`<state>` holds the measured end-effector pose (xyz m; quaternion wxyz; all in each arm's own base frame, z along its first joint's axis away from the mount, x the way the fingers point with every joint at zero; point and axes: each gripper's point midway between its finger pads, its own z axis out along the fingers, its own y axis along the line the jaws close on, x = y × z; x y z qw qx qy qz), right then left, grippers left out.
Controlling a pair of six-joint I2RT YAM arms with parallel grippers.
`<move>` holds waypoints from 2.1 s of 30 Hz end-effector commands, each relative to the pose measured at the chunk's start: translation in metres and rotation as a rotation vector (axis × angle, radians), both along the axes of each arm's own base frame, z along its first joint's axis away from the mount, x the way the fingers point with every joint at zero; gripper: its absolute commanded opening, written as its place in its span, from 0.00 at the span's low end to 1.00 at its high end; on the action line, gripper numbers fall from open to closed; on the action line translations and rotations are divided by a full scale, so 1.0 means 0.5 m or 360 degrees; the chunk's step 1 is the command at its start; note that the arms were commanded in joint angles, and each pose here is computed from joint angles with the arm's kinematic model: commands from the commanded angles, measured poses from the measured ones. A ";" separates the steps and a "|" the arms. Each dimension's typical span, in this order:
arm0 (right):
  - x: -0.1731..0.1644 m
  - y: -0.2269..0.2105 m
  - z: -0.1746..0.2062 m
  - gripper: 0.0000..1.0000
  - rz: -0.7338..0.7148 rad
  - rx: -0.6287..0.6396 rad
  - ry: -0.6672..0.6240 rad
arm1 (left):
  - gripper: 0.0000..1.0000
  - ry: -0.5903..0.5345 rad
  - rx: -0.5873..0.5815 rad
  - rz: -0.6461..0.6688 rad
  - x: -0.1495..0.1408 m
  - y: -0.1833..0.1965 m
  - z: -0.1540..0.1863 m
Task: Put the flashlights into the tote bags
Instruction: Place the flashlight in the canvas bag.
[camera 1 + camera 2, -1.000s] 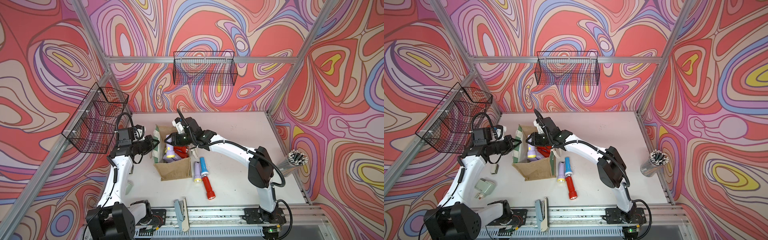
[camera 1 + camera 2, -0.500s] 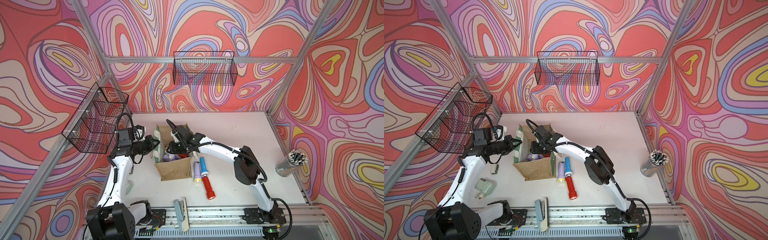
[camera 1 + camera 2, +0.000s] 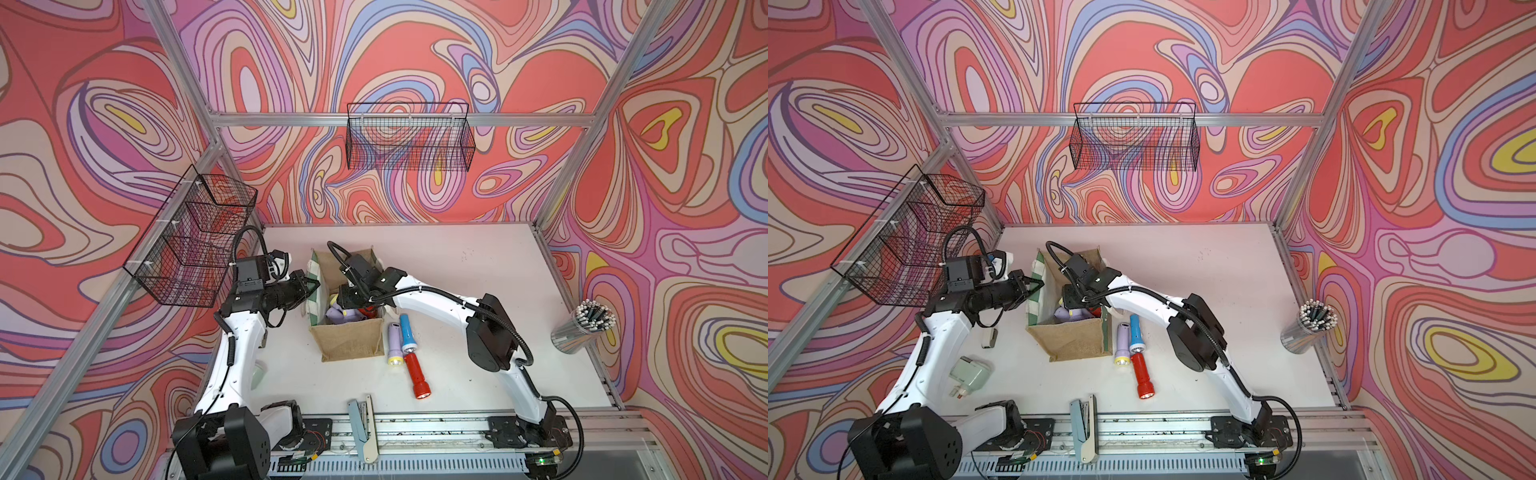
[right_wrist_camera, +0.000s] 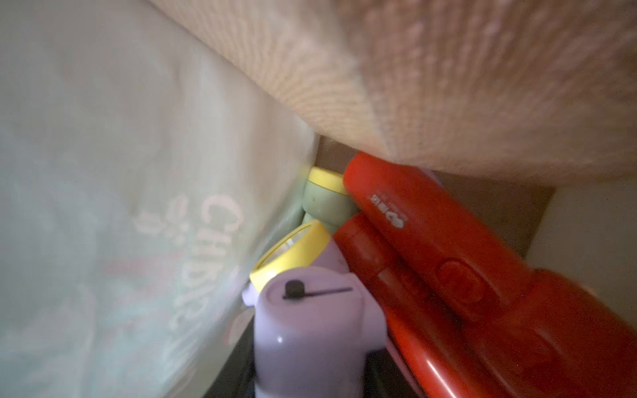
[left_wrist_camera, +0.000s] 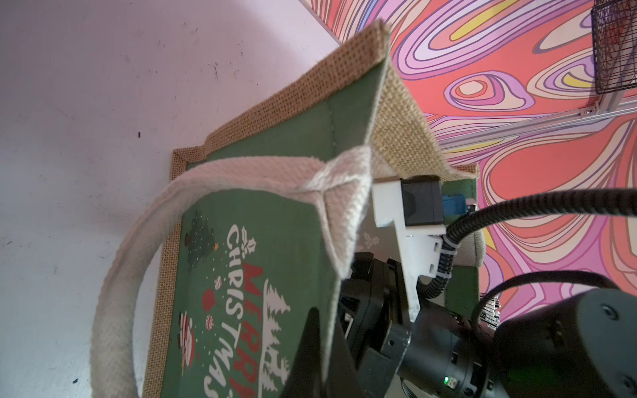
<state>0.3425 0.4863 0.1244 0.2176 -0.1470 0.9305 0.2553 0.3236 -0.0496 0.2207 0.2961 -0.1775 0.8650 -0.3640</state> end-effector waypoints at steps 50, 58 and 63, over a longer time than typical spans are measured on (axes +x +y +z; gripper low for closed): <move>0.005 -0.170 0.316 0.62 0.0076 -0.0457 -0.0730 | 0.00 -0.0115 -0.0045 -0.0050 0.002 -0.013 0.032; -0.011 -0.221 0.384 0.58 0.0000 -0.0429 -0.0828 | 0.00 -0.0125 -0.0050 -0.0056 0.001 -0.015 0.036; -0.024 -0.285 0.399 0.56 -0.0128 -0.0476 -0.0861 | 0.00 -0.0127 -0.0052 -0.0058 0.001 -0.016 0.037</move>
